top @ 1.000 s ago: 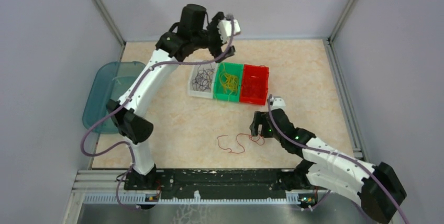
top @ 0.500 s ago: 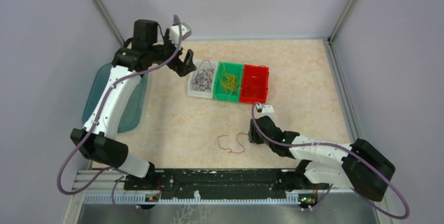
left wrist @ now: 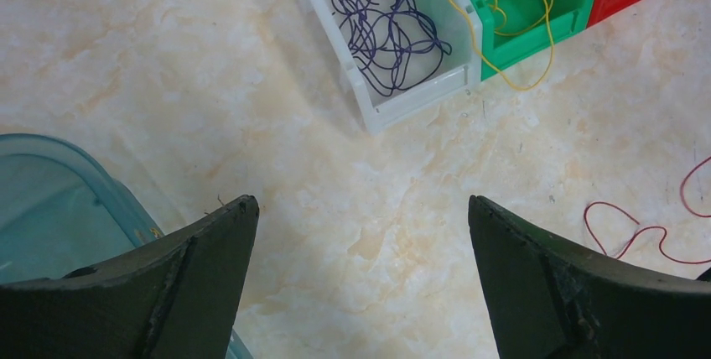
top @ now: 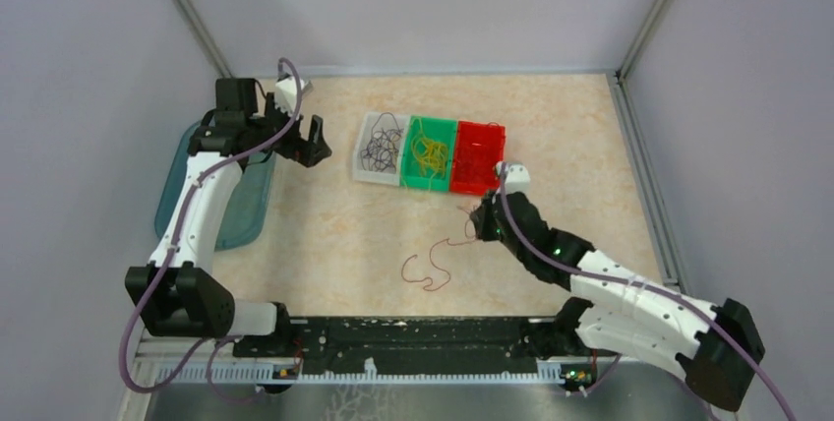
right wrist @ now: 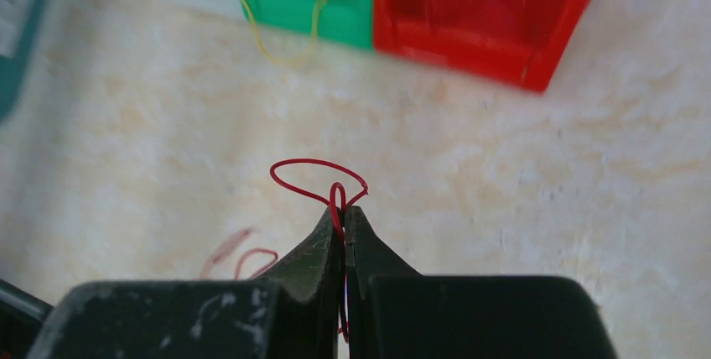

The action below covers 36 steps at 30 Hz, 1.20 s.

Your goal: Untangle the cables

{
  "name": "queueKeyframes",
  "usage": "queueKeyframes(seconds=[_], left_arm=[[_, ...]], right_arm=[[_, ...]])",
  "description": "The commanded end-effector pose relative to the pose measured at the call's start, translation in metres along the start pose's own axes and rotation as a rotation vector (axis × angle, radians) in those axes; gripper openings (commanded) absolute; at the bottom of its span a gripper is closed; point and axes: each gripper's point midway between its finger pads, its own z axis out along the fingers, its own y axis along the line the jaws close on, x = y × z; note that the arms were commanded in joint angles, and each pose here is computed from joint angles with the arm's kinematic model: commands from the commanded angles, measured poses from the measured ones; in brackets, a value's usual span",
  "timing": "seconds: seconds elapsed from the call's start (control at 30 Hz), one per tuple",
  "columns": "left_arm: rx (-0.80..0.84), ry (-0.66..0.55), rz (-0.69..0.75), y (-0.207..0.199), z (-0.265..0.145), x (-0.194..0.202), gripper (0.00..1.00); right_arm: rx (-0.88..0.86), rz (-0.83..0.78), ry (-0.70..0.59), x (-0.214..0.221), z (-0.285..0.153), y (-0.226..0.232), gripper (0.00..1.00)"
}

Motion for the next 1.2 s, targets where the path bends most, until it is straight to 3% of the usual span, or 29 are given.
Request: queueKeyframes(seconds=[0.0,0.23,0.37,0.6,0.87,1.17], left_arm=[[-0.022,-0.053,-0.002,0.015,-0.003,0.006,1.00],[-0.075,-0.007,-0.103,0.045,0.006,0.037,1.00],[-0.069,0.001,-0.112,0.046,0.007,0.047,1.00],[-0.053,-0.009,-0.121,0.044,0.009,0.047,1.00],[-0.035,-0.015,-0.128,0.041,0.011,0.047,1.00],[-0.034,-0.025,-0.127,0.040,0.009,0.044,1.00]], right_arm=[[-0.040,0.049,-0.257,-0.131,-0.037,0.020,0.00],[0.092,-0.011,-0.420,-0.248,-0.052,-0.009,0.00],[0.204,-0.080,-0.459,-0.272,-0.037,-0.029,0.00],[0.201,-0.032,-0.558,-0.318,-0.024,-0.039,0.00],[0.212,-0.072,-0.693,-0.400,-0.057,-0.023,0.00],[0.169,-0.052,-0.762,-0.429,-0.070,-0.009,0.00]])
